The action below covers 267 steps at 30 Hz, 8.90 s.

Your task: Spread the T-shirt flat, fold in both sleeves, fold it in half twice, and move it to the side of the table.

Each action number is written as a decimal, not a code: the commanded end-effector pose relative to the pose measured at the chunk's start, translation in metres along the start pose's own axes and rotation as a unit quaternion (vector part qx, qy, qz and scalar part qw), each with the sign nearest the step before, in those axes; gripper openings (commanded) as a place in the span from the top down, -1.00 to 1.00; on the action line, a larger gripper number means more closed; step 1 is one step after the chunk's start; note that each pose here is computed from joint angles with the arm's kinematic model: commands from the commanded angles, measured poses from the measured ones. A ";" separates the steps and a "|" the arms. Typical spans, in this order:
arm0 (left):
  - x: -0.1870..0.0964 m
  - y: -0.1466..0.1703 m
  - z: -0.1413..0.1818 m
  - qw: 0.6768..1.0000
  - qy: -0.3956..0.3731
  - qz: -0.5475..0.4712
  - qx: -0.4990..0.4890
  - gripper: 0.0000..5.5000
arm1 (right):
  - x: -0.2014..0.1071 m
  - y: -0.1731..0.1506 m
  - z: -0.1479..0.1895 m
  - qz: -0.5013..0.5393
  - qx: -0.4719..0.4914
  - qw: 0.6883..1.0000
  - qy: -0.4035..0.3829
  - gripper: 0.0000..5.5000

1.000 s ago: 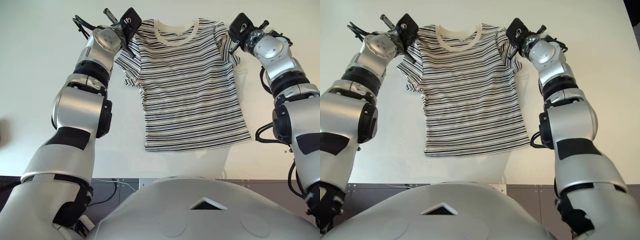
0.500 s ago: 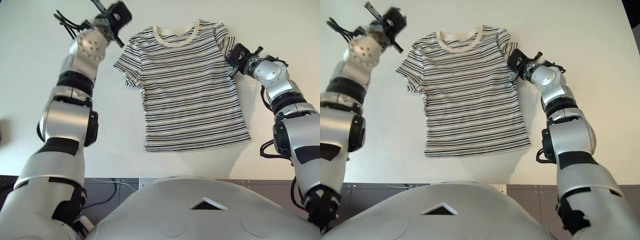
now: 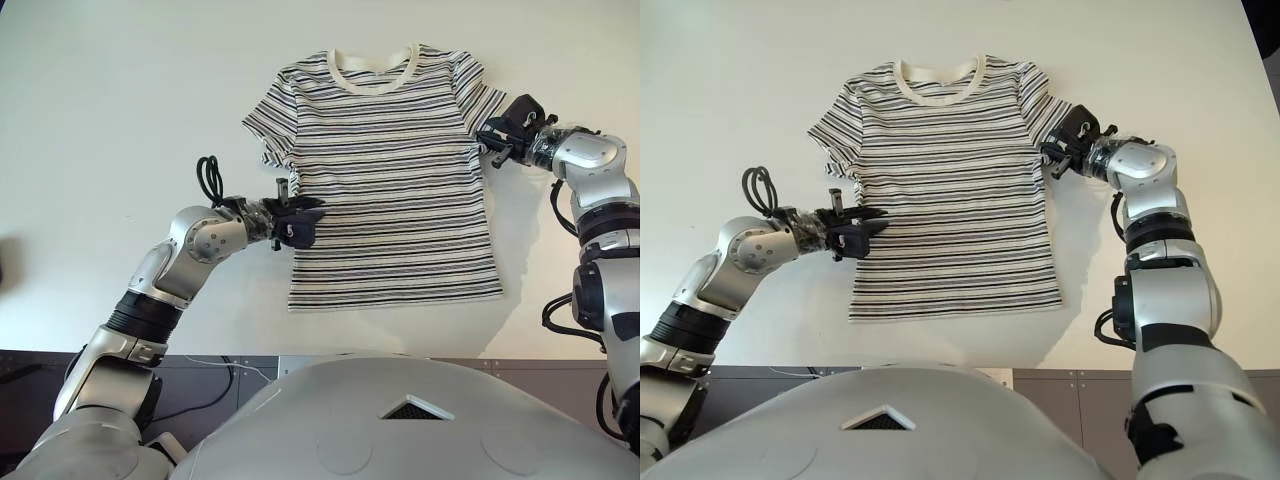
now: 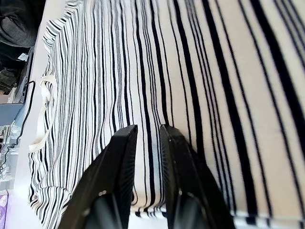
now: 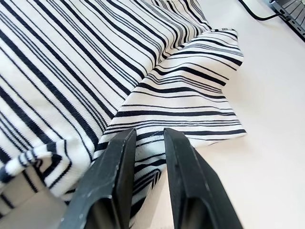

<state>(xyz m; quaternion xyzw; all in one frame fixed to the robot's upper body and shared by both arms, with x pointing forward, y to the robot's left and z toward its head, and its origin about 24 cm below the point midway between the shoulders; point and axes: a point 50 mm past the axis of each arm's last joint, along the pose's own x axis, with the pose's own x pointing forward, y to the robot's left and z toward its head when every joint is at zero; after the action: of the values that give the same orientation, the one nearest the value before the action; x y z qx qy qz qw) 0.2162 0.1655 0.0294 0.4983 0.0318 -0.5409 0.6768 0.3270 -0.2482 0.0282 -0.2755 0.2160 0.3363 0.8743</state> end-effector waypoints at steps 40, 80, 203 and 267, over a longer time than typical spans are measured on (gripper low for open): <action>-0.057 0.080 -0.013 0.897 0.061 0.300 -0.319 0.68 | -0.142 0.149 -0.011 0.349 -0.101 0.932 0.018 0.62; -0.025 0.046 -0.093 0.443 0.046 0.313 -0.839 0.68 | -0.115 0.049 0.087 0.043 0.064 0.964 -0.254 0.62; 0.051 0.041 -0.008 0.724 0.090 0.226 -0.645 0.59 | -0.009 0.032 0.062 -0.151 0.475 0.851 -0.163 0.96; -0.094 0.026 0.011 0.984 -0.026 0.018 -0.178 0.59 | -0.106 0.101 0.053 0.073 0.058 0.980 -0.175 0.72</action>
<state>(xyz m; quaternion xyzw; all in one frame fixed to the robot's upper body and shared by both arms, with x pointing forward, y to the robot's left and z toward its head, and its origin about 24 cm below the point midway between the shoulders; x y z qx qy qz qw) 0.2139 0.2042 0.0987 0.3073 0.1041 -0.4743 0.8184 0.2160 -0.1892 0.0882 -0.1275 0.0719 0.4216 0.8949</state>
